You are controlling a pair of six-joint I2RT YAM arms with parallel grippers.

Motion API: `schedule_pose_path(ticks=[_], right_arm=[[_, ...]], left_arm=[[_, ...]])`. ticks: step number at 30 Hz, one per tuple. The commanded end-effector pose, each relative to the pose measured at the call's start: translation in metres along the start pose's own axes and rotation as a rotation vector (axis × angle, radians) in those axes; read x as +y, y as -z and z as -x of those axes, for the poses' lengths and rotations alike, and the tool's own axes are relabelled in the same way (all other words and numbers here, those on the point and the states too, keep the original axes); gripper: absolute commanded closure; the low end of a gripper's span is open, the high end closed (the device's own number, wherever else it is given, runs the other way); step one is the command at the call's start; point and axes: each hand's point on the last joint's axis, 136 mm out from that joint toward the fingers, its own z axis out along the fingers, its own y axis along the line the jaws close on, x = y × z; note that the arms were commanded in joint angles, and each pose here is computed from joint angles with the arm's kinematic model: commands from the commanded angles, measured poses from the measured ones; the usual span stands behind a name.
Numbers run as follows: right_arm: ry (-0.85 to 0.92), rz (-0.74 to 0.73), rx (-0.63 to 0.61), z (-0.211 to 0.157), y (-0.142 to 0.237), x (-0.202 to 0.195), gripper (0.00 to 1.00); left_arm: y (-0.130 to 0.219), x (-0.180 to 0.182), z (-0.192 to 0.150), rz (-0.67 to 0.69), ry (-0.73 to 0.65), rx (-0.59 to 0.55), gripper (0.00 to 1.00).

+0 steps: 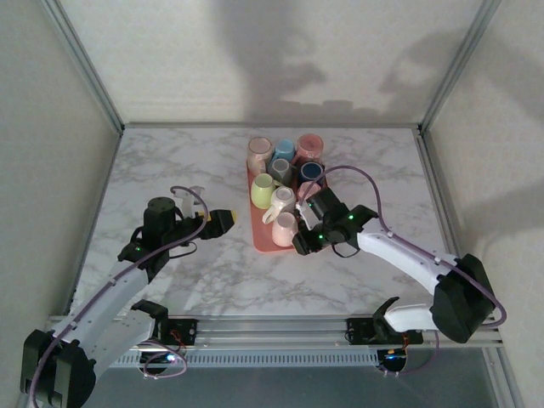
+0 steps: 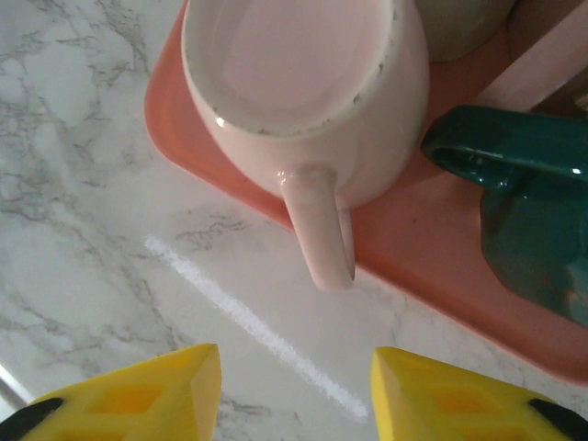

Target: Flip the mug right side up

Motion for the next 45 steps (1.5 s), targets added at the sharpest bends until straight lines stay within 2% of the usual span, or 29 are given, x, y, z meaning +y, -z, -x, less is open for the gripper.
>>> schedule_pose_path(ticks=[1,9,23,35,42,45], right_arm=[[0.036,-0.029,-0.012,0.009,-0.010,-0.002,0.52],[0.069,-0.051,0.029,0.008,-0.036,-0.001,0.52],[0.088,-0.098,0.041,0.018,-0.051,-0.006,0.59],[0.120,-0.138,0.058,0.018,-0.055,-0.012,0.74],[0.130,-0.143,0.043,0.018,-0.052,-0.010,0.88],[0.129,-0.123,0.016,0.020,-0.046,-0.006,0.98]], left_arm=[[0.001,-0.006,-0.001,-0.031,0.001,-0.010,0.06],[-0.001,-0.003,-0.002,-0.019,-0.001,-0.006,0.05],[-0.004,0.000,-0.006,-0.015,-0.007,0.010,0.05],[-0.006,0.003,-0.007,-0.005,-0.002,0.020,0.05],[-0.005,0.005,-0.007,0.002,0.017,0.009,0.05],[-0.005,0.004,-0.006,0.000,0.022,0.006,0.05]])
